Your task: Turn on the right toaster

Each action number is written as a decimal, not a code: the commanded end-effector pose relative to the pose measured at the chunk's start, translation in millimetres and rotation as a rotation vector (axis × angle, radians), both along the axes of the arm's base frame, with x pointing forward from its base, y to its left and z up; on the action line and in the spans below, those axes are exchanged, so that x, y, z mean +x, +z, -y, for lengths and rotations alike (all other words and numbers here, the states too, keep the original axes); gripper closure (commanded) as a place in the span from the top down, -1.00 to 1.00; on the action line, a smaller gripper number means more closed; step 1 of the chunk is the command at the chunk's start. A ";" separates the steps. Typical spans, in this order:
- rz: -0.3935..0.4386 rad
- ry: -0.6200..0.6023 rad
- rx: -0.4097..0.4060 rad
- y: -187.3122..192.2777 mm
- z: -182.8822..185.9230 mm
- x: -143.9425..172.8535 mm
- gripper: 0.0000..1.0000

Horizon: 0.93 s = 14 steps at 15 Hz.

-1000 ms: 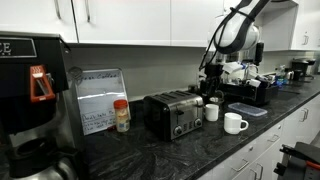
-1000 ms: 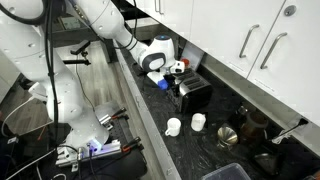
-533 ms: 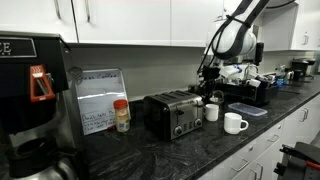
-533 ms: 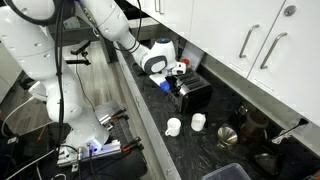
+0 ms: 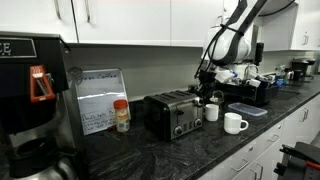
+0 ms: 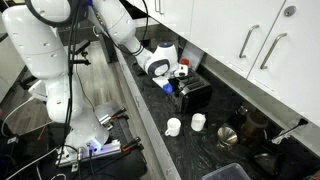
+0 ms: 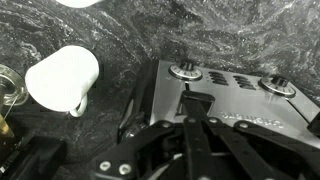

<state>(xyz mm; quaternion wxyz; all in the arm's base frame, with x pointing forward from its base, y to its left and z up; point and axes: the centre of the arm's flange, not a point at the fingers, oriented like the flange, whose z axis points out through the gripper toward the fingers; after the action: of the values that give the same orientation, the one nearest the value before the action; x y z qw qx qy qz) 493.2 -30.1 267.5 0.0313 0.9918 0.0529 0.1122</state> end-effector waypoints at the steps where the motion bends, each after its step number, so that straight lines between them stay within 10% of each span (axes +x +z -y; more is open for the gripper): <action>1: 0.030 0.004 -0.010 -11.5 2.2 15.0 -1.00; 14: -0.052 -0.027 0.019 -38.3 3.3 -5.2 -1.00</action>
<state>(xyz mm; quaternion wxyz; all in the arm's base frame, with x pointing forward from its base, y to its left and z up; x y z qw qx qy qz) 496.8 -30.9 248.5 0.0282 0.9930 0.0480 0.1045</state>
